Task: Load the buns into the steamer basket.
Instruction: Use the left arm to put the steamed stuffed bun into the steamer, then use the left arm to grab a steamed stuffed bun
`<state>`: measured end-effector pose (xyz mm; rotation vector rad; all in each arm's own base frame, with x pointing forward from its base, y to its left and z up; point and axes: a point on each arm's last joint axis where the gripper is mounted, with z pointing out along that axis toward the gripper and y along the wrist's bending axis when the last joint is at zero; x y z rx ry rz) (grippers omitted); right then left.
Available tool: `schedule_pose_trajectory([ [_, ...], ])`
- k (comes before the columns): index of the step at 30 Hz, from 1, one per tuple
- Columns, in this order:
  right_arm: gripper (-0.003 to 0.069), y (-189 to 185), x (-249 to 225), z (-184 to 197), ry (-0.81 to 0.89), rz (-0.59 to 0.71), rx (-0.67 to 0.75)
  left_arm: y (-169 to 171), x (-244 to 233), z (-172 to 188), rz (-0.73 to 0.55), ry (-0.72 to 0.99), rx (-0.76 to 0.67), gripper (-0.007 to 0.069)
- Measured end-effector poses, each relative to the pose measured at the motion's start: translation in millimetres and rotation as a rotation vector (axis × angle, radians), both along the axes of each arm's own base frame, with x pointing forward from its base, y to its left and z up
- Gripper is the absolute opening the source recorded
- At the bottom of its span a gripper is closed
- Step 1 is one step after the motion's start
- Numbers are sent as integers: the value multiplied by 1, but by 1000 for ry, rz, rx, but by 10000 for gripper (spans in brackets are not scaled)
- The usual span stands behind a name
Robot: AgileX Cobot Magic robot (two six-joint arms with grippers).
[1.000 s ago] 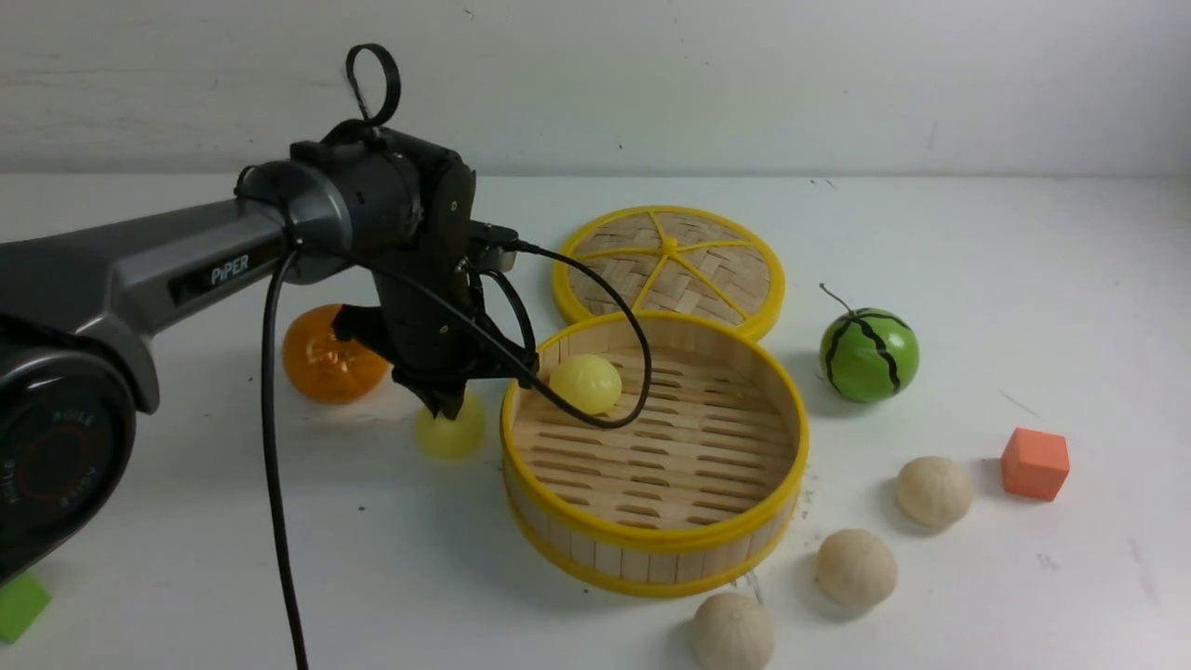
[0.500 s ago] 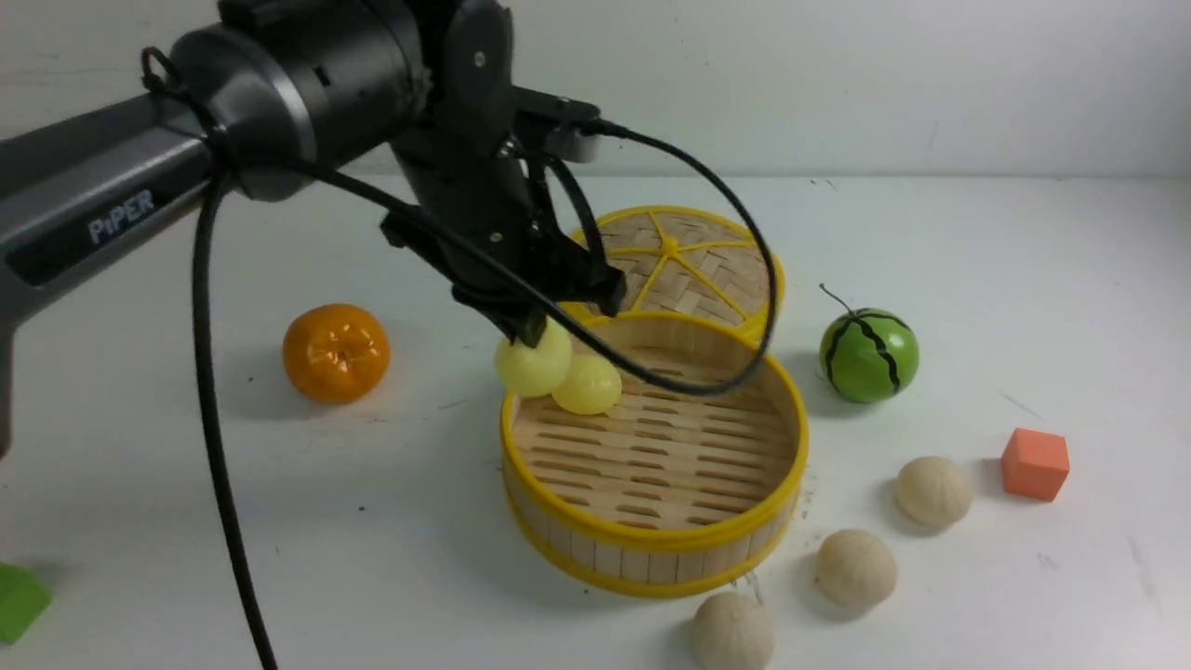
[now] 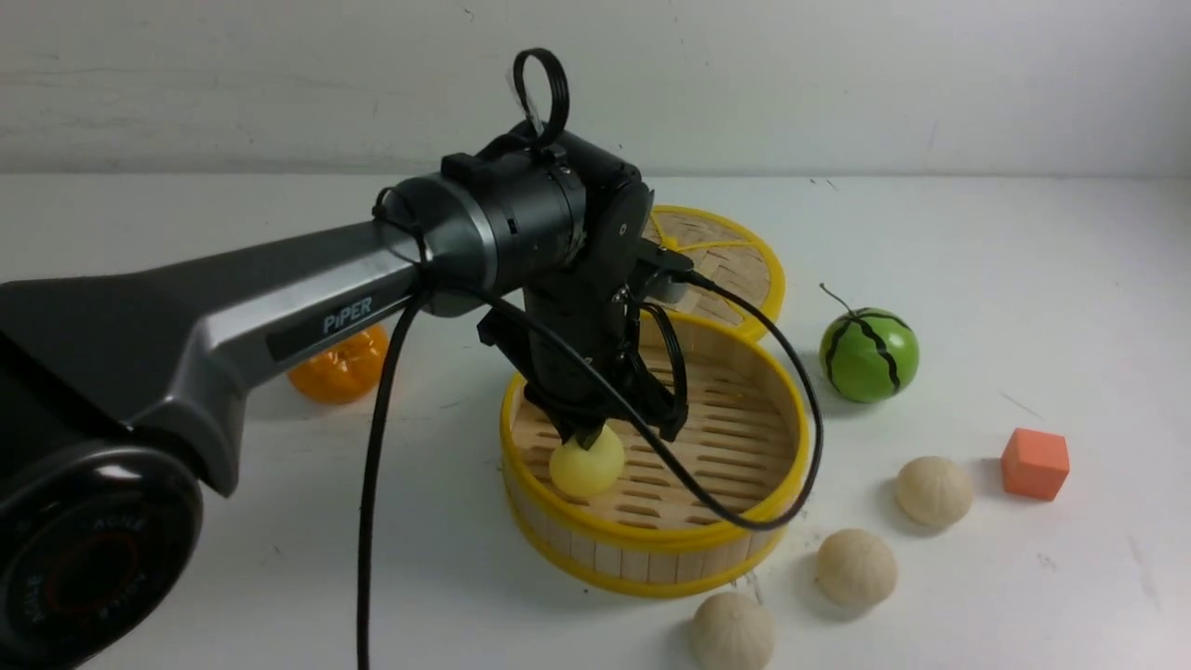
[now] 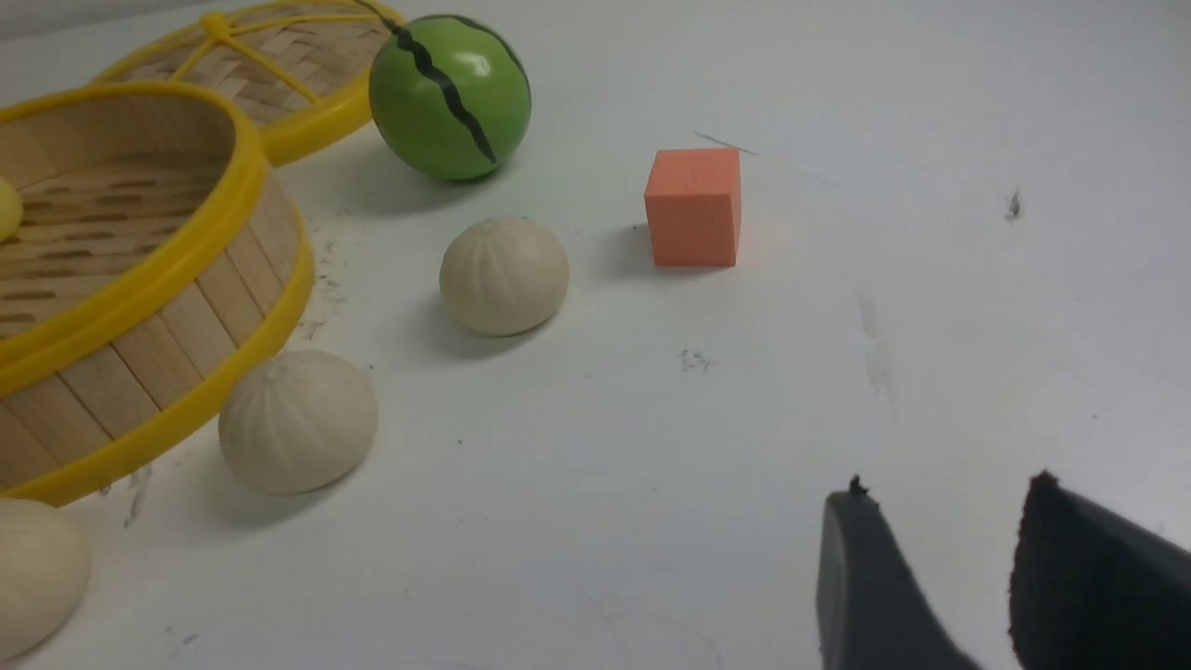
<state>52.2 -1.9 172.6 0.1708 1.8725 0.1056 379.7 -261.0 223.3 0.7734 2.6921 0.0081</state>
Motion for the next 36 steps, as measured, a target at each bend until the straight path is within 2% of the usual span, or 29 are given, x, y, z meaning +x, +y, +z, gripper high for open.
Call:
schedule_pose_trajectory([
  [1, 239, 0, 0, 0, 0, 0, 0, 0, 1, 0, -2, -13, 0, 149],
  [3, 239, 0, 0, 0, 0, 0, 0, 0, 2, 1, 2, -20, -3, 207],
  [4, 239, 0, 0, 0, 0, 0, 0, 0, 2, 1, 15, -18, -7, 291],
  [7, 239, 0, 0, 0, 0, 0, 0, 2, -2, 7, 54, -1, -11, 444],
  [10, 239, 0, 0, 0, 0, 0, 0, 6, -8, 22, 67, 6, -24, 471],
  [11, 239, 0, 0, 0, 0, 0, 0, 7, -12, 32, 71, 1, -40, 468],
  [13, 239, 0, 0, 0, 0, 0, 0, 11, -29, 65, 74, 2, -95, 391],
  [16, 239, 0, 0, 0, 0, 0, 0, 18, -57, 111, 53, -22, -151, 221],
  [18, 239, 0, 0, 0, 0, 0, 0, 21, -80, 138, 26, -42, -195, 46],
  [19, 239, 0, 0, 0, 0, 0, 0, 22, -85, 148, 19, -49, -218, 1],
  [22, 239, 0, 0, 0, 0, 0, 0, 20, -99, 160, -5, -47, -270, -13],
  [25, 239, 0, 0, 0, 0, 0, 0, 7, -114, 151, -72, 10, -272, -13],
  [27, 239, 0, 0, 0, 0, 0, 0, -5, -122, 137, -119, 51, -248, -13],
  [30, 239, 0, 0, 0, 0, 0, 0, -35, -137, 97, -211, 149, -165, -13],
  [31, 239, 0, 0, 0, 0, 0, 0, -36, -138, 94, -214, 155, -161, -13],
  [34, 239, 0, 0, 0, 0, 0, 0, -57, -133, 57, -232, 207, -132, -7],
  [36, 239, 0, 0, 0, 0, 0, 0, -63, -127, 41, -247, 222, -109, 24],
])
